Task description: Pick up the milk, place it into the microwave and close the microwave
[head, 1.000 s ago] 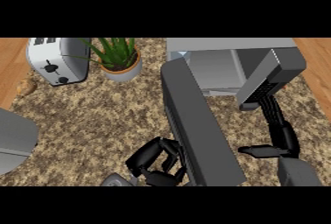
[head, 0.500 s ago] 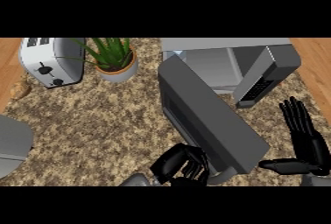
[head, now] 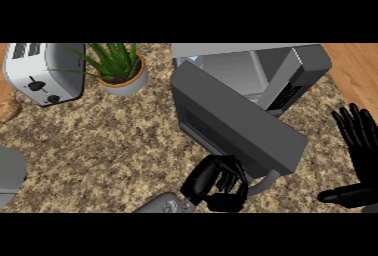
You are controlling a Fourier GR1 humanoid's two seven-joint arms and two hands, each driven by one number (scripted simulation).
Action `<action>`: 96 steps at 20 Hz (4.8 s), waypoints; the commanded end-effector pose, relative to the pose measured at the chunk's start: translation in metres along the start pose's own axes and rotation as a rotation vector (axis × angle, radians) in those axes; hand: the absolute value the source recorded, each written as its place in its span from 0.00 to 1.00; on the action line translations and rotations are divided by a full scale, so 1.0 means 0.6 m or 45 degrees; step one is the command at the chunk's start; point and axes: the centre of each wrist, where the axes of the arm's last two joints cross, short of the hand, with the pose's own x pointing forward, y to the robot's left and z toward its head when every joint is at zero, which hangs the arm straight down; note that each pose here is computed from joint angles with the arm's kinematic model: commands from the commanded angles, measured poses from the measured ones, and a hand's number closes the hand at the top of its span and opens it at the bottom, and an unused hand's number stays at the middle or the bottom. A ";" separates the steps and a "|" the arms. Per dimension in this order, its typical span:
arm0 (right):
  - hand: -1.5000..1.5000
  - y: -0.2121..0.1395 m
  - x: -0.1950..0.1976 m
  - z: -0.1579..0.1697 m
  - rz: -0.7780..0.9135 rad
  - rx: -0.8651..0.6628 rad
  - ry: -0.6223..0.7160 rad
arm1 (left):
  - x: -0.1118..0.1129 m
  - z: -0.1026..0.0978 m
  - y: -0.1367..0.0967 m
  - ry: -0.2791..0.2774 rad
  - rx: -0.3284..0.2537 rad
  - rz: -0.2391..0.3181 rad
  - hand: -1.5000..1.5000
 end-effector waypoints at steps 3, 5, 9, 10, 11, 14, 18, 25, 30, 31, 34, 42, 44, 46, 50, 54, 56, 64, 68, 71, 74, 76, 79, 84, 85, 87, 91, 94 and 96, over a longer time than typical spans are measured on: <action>0.00 0.010 0.027 -0.028 -0.076 0.192 -0.026 | 0.035 -0.041 0.009 -0.112 0.142 0.019 1.00; 0.00 0.002 0.052 -0.056 -0.063 0.263 -0.061 | 0.055 -0.061 0.017 -0.142 0.148 0.022 1.00; 0.00 0.013 0.050 -0.053 -0.122 0.295 -0.060 | 0.066 -0.089 0.040 -0.146 0.237 0.025 1.00; 0.00 0.016 0.061 -0.068 -0.116 0.324 -0.085 | 0.074 -0.098 0.047 -0.130 0.250 0.046 1.00; 0.00 0.013 0.061 -0.066 -0.128 0.327 -0.077 | 0.073 -0.099 0.048 -0.130 0.267 0.056 1.00; 0.00 0.017 0.066 -0.066 -0.152 0.351 -0.081 | 0.075 -0.119 0.071 -0.104 0.355 0.043 1.00; 0.00 0.013 0.081 -0.078 -0.176 0.364 -0.102 | 0.088 -0.138 0.087 -0.073 0.422 0.093 1.00; 0.00 0.011 0.094 -0.087 -0.201 0.398 -0.104 | 0.115 -0.165 0.123 -0.154 0.574 0.226 1.00; 0.00 -0.001 0.118 -0.106 -0.186 0.429 -0.141 | 0.120 -0.179 0.142 -0.174 0.610 0.270 1.00; 0.00 -0.005 0.125 -0.108 -0.176 0.433 -0.152 | 0.117 -0.179 0.144 -0.189 0.619 0.263 1.00; 0.00 -0.008 0.130 -0.112 -0.178 0.430 -0.158 | 0.114 -0.179 0.142 -0.206 0.599 0.265 1.00; 0.00 -0.001 0.145 -0.132 -0.192 0.474 -0.179 | 0.109 -0.181 0.146 -0.246 0.629 0.272 1.00; 0.00 -0.005 0.147 -0.130 -0.198 0.472 -0.173 | 0.107 -0.181 0.148 -0.241 0.640 0.296 1.00; 0.00 -0.011 0.158 -0.136 -0.186 0.470 -0.175 | 0.106 -0.180 0.146 -0.250 0.633 0.299 1.00; 0.00 -0.015 0.159 -0.132 -0.194 0.460 -0.159 | 0.095 -0.177 0.150 -0.251 0.665 0.299 1.00; 0.00 -0.014 0.167 -0.141 -0.202 0.462 -0.187 | 0.098 -0.180 0.150 -0.272 0.670 0.306 1.00; 0.00 -0.019 0.171 -0.140 -0.207 0.460 -0.184 | 0.093 -0.178 0.150 -0.278 0.671 0.297 1.00; 0.00 -0.026 0.184 -0.148 -0.200 0.460 -0.171 | 0.093 -0.180 0.149 -0.305 0.667 0.297 1.00; 0.00 -0.031 0.191 -0.153 -0.205 0.449 -0.186 | 0.095 -0.181 0.148 -0.317 0.670 0.309 1.00; 0.00 -0.031 0.198 -0.158 -0.215 0.486 -0.194 | 0.094 -0.183 0.150 -0.313 0.680 0.302 1.00; 0.00 -0.021 0.198 -0.163 -0.235 0.548 -0.183 | 0.096 -0.184 0.148 -0.334 0.670 0.295 1.00; 0.00 -0.023 0.202 -0.166 -0.240 0.562 -0.182 | 0.089 -0.180 0.147 -0.332 0.673 0.306 1.00; 0.00 -0.023 0.205 -0.166 -0.256 0.603 -0.179 | 0.088 -0.180 0.148 -0.329 0.681 0.306 1.00; 0.00 -0.025 0.204 -0.166 -0.286 0.602 -0.171 | 0.090 -0.182 0.147 -0.354 0.672 0.302 1.00; 0.00 -0.020 0.205 -0.168 -0.286 0.623 -0.166 | 0.086 -0.181 0.147 -0.334 0.666 0.309 1.00; 0.00 -0.025 0.207 -0.168 -0.297 0.611 -0.175 | 0.089 -0.182 0.148 -0.352 0.685 0.314 1.00; 0.00 -0.028 0.216 -0.168 -0.291 0.621 -0.185 | 0.090 -0.184 0.150 -0.347 0.693 0.326 1.00; 0.00 -0.033 0.224 -0.174 -0.264 0.640 -0.163 | 0.089 -0.184 0.149 -0.343 0.698 0.322 1.00; 0.00 -0.033 0.225 -0.172 -0.272 0.656 -0.168 | 0.085 -0.183 0.150 -0.347 0.693 0.319 1.00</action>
